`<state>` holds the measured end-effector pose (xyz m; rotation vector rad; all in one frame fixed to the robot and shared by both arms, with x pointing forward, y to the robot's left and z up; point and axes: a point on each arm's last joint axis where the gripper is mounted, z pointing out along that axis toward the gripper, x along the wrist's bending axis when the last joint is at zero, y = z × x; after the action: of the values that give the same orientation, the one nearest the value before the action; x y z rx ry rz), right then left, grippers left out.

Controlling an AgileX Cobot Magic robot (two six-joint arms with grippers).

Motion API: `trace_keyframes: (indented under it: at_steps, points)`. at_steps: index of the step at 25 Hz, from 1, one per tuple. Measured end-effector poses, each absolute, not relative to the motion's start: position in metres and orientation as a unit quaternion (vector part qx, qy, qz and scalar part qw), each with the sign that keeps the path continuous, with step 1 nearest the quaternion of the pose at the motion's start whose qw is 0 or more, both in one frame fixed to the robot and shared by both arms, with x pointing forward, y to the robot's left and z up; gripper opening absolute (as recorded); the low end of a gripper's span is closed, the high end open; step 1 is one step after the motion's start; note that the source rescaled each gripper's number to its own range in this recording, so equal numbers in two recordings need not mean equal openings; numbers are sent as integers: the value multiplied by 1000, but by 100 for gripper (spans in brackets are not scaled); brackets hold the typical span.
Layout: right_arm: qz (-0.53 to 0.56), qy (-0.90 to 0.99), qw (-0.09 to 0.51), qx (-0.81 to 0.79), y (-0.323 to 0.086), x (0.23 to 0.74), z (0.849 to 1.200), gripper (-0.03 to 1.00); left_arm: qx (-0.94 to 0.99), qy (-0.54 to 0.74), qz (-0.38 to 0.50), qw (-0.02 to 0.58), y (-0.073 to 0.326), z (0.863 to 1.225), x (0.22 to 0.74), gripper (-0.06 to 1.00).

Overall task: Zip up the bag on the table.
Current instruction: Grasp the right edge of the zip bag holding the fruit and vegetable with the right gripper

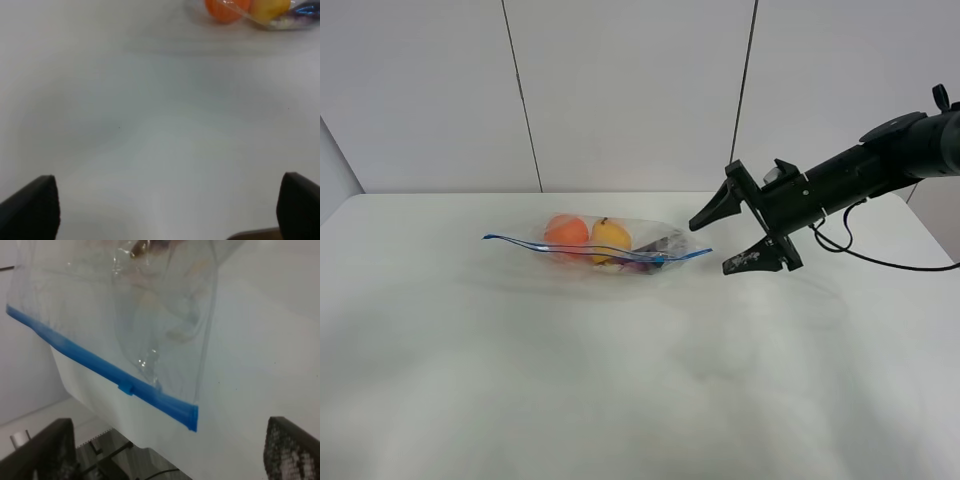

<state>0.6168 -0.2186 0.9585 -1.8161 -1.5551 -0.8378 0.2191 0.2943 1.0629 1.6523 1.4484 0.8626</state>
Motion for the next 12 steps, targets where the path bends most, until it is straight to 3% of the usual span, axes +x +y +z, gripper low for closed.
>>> trace_keyframes:
  at_steps: [8,12]
  points:
    - [-345,-536,336,-693,-211,624,953,83,647,567,338,381,294,1063,219,100]
    - [-341,-535,337,-696,-201,624,949,73,647,567,338,381,294,1063,219,100]
